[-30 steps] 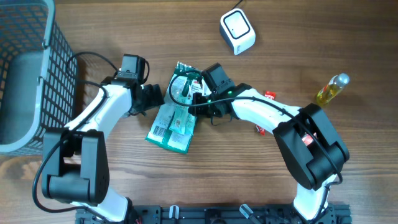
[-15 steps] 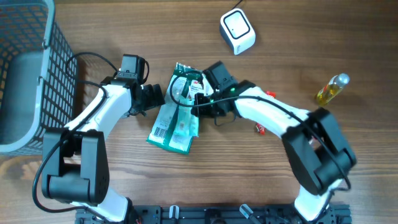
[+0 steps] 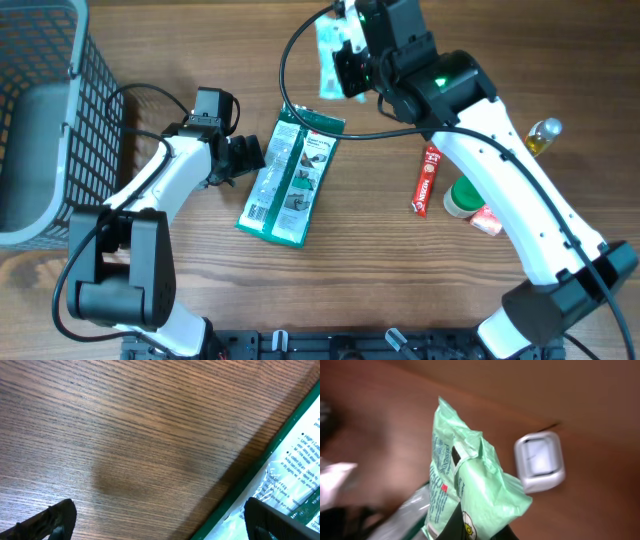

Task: Scan the item barcode
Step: 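Pull the green sachet off the package and lift it with the right gripper, then hold the green sachet up to the white scanner with the right gripper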

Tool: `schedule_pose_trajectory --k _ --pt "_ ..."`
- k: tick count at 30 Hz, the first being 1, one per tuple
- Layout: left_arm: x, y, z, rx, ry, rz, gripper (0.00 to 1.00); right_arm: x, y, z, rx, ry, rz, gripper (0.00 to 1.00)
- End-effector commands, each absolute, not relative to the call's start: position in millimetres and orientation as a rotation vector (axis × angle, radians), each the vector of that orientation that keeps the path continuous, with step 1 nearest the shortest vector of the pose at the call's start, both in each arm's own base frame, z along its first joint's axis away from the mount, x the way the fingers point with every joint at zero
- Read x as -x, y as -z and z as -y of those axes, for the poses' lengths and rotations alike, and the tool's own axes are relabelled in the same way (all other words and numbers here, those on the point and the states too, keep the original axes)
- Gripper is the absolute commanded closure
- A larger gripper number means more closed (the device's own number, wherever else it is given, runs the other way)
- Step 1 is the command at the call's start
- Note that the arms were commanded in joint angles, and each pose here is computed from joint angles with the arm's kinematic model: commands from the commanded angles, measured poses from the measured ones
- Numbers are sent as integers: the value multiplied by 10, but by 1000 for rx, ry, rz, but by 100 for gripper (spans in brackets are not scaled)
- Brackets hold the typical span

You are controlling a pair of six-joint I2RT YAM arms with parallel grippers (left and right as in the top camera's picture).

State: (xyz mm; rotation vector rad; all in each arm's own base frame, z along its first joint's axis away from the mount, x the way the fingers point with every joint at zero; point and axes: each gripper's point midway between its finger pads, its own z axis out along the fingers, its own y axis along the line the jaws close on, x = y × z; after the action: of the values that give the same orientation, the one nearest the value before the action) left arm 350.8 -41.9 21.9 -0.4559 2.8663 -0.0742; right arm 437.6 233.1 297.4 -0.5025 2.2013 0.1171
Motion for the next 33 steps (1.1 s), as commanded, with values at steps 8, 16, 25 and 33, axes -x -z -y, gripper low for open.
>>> schedule_pose_trajectory --k 8,16,25,33 --pt "-3579 -332 405 457 74 -2828 0 -5380 -2318 -1826 560 788 -2025 96" --pt "-3579 -332 405 457 74 -2828 0 -5782 -1937 -1739 574 1167 -1878 96" --pt "-3579 -332 405 457 74 -2828 0 -5837 -1463 -1759 653 1235 -1901 96" --pt "-3579 -332 405 457 74 -2828 0 -5746 -1317 -1878 693 1200 -1935 96"
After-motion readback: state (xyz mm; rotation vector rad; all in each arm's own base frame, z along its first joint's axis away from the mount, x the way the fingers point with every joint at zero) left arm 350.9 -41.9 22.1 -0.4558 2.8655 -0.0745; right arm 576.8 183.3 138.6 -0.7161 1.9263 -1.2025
